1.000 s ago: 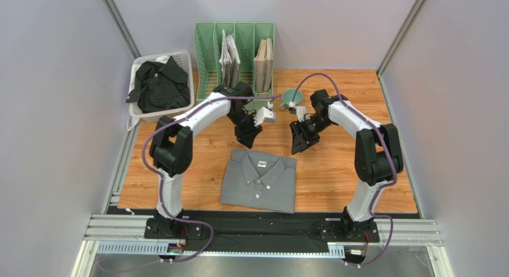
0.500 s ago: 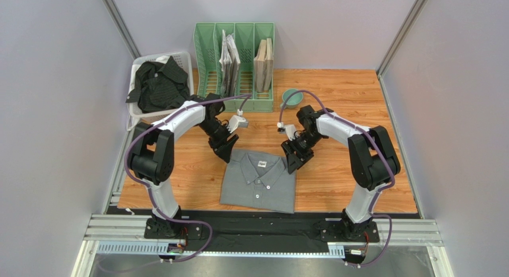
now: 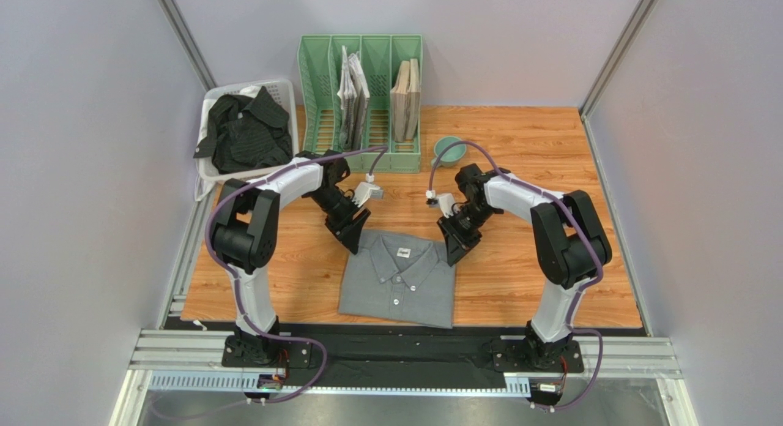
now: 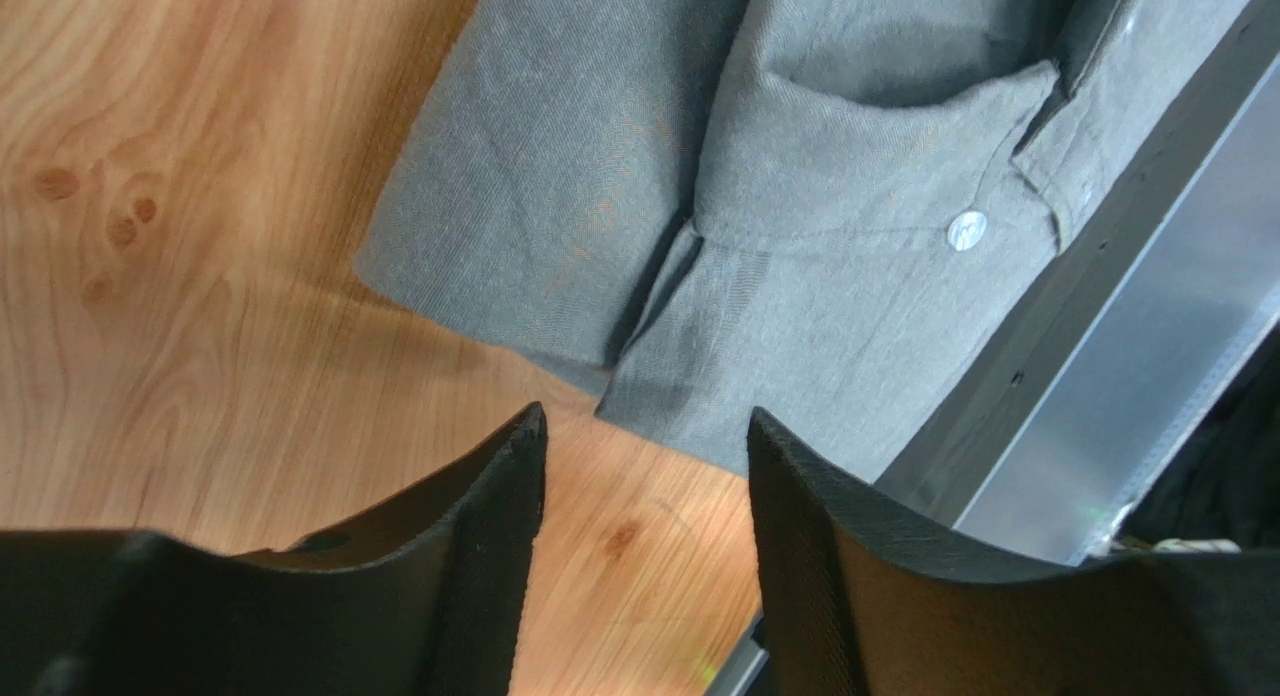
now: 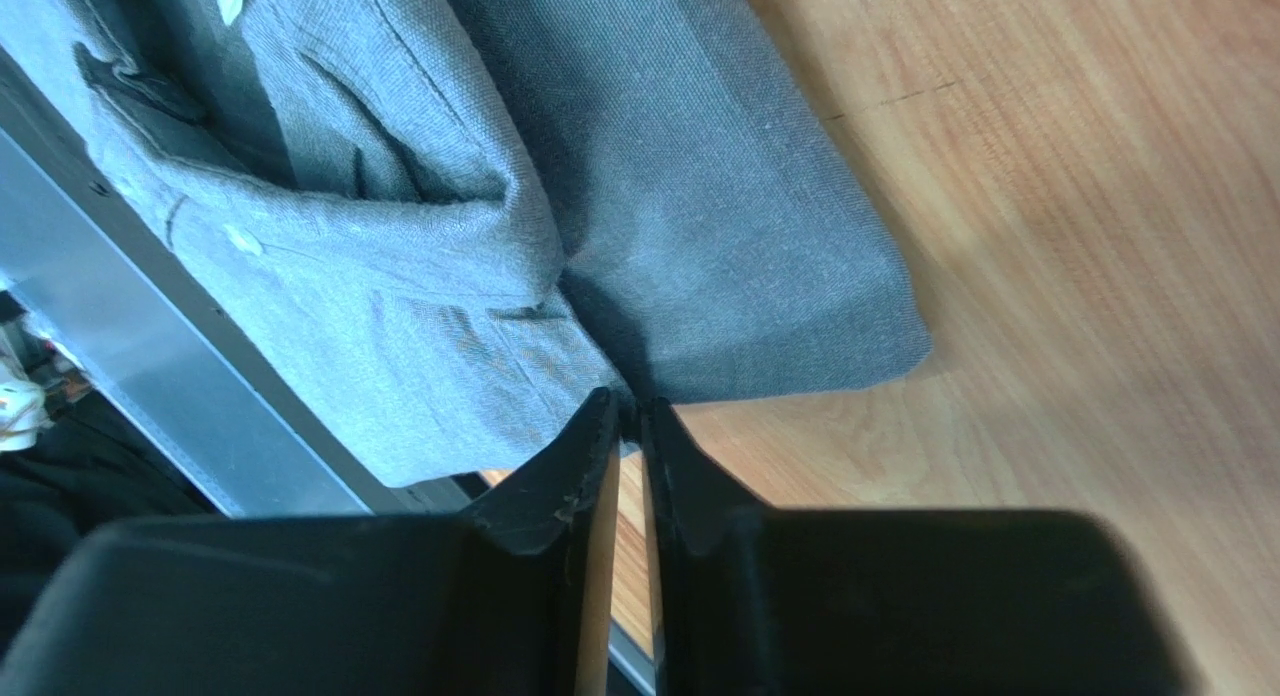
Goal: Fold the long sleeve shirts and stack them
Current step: Fold the shirt
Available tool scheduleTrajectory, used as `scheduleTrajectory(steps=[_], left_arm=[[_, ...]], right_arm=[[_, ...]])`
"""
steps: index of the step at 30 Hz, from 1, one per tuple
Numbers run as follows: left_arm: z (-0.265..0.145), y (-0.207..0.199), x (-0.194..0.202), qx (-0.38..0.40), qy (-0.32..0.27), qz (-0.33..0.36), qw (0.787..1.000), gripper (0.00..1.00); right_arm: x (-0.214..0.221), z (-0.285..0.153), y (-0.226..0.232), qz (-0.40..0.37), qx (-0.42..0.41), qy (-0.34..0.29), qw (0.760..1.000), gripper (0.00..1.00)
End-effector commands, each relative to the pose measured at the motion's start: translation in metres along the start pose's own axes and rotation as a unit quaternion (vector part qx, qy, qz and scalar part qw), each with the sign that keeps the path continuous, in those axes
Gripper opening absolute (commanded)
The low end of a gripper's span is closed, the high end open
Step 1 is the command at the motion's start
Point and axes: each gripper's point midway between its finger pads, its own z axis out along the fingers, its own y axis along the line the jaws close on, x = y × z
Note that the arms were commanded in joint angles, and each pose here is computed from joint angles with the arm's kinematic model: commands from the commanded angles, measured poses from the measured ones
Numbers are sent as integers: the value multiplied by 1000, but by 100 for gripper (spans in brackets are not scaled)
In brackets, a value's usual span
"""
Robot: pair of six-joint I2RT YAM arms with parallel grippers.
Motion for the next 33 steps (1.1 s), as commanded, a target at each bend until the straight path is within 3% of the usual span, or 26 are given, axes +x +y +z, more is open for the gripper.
scheduleTrajectory(steps=[1,2,4,5,6,11,20,22,23,24,25,26,27,28,29,31,33], left_arm=[[3,-7,-13,29,-27,-12,999,45],[2,-13,-16,43,-35,-10,998,32],[-2,-20,-20,50,-46,-8,998,18],[-7,-27,-24,61,-58,-4,996,5],[-10,-30,-25,61,-63,-9,996,0],[-25,-30,-38,39,-96,-3,995,0],[-10,26,-48,-14,-91,-71,993,0],[-18,24,-53,-21,-102,-72,992,16],[-28,22,-55,-19,-118,-79,990,33],[-39,19,-59,-26,-141,-75,987,38],[-67,3,-66,-40,-182,-52,981,53],[-80,-3,-62,-46,-203,-50,977,55],[-95,-10,-62,-65,-222,-37,972,56],[-125,-28,-59,-104,-258,-6,961,67],[-140,-38,-58,-127,-275,15,953,72],[-178,-60,-50,-202,-317,55,925,99],[-199,-70,-42,-244,-342,49,906,99]], right_arm=[[-5,2,-5,-11,9,-6,1000,0],[-6,-1,-4,-12,10,-10,1000,0],[-10,-7,-6,-15,18,-18,1000,0],[-12,-13,-4,-17,23,-27,999,0],[-13,-18,-5,-15,27,-33,999,0],[-19,-49,-25,-7,74,-65,995,0],[-37,-37,-76,37,136,-61,988,0],[-39,-44,-99,48,190,-48,979,4],[-42,-52,-101,62,201,-55,976,22],[-47,-67,-95,70,205,-62,974,34],[-55,-93,-80,61,213,-98,970,45],[-59,-108,-69,71,219,-125,965,77],[-63,-120,-58,67,218,-149,962,92],[-64,-133,-44,64,217,-174,958,100],[-68,-154,-25,61,219,-221,949,100],[-62,-149,-3,58,202,-240,948,100],[-64,-143,25,16,202,-265,943,100]])
